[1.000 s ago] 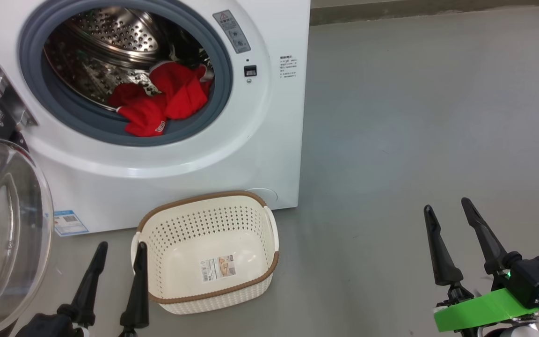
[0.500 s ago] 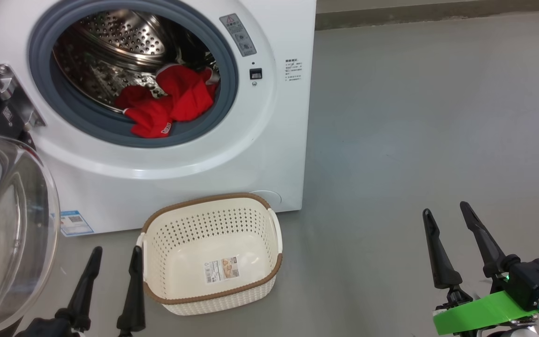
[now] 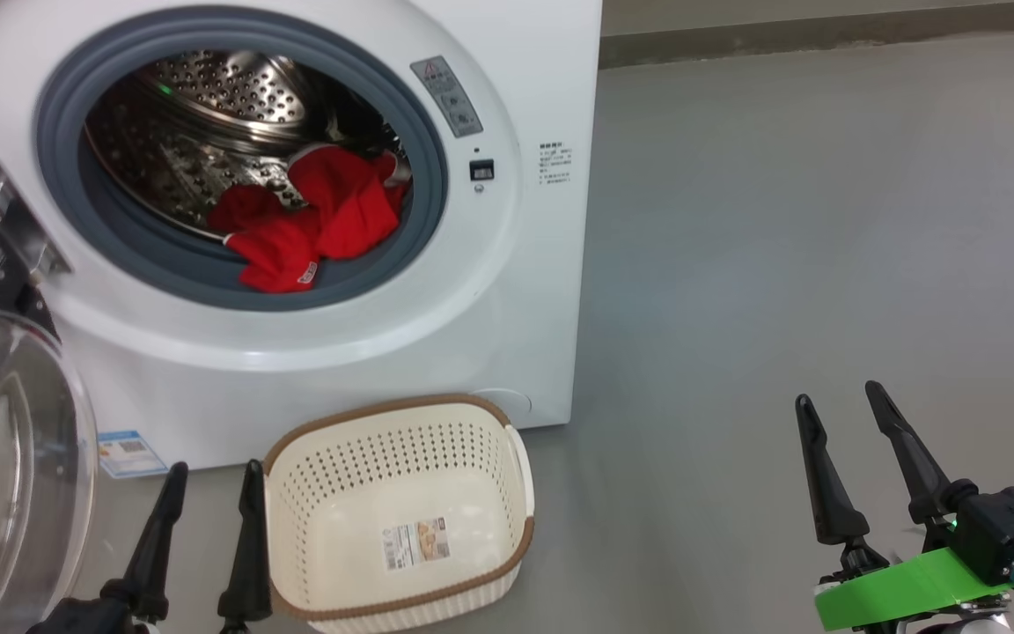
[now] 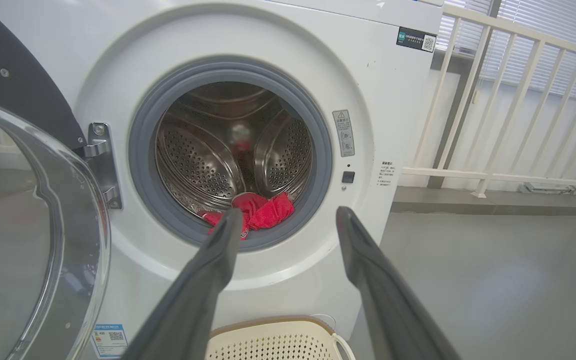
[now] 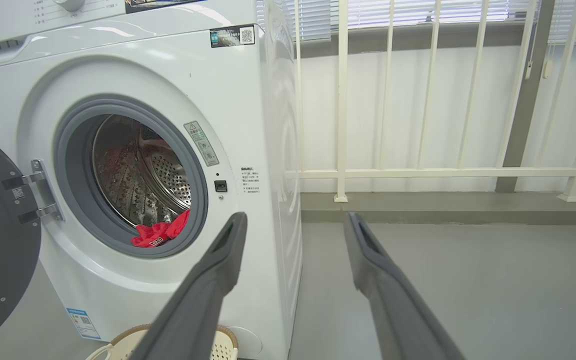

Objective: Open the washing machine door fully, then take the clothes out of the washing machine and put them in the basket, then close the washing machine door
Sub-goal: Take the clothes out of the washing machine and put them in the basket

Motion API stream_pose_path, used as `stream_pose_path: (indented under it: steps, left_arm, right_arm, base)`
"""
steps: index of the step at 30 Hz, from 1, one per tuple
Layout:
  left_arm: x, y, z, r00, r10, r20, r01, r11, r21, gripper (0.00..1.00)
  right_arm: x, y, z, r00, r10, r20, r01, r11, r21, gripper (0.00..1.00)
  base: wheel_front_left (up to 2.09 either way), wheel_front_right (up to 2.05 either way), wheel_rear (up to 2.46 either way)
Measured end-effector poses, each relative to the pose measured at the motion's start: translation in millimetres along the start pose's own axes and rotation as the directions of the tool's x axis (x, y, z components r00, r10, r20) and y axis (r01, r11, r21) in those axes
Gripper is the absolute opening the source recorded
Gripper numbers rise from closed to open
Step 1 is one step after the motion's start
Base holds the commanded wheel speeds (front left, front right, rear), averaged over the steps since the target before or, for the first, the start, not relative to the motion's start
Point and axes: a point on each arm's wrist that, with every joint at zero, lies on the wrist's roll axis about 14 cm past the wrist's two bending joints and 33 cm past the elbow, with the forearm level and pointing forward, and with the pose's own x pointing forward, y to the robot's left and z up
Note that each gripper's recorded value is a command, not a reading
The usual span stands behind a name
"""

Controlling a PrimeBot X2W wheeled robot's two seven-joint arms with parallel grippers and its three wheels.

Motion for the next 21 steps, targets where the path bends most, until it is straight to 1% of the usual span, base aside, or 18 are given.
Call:
stream_pose_path:
  steps: [5, 10, 14, 21]
  left_arm:
    - [0.7, -1.5, 3.5, 1.0, -0.004, 0.011, 0.004, 1.0, -0.004, 1.0]
    - [0.4, -2.4, 3.0, 1.0, -0.006, 0.011, 0.006, 1.0, -0.004, 1.0]
    - [0.0, -3.3, 2.3, 1.0, -0.004, 0.008, 0.004, 1.0, -0.004, 1.0]
    - [-0.6, -4.8, 2.5, 1.0, -0.007, 0.008, 0.007, 1.0, -0.005, 1.0]
  right_arm:
    - [0.3, 0.3, -1.1, 1.0, 0.001, -0.003, -0.001, 1.0, 0.0, 1.0]
    - [0.8, 0.9, -2.9, 1.0, 0.003, -0.008, -0.003, 1.0, 0.001, 1.0]
    - [1.0, 1.7, -3.5, 1.0, 0.005, -0.01, -0.005, 1.0, 0.002, 1.0]
    - [0.6, 3.2, -3.4, 1.0, 0.009, -0.01, -0.009, 1.0, 0.003, 1.0]
  base:
    - [1.64, -1.64, 0.0]
    - [0.96, -0.96, 0.0]
    - [0.35, -0.35, 0.0]
    - [0.0, 0.0, 0.0]
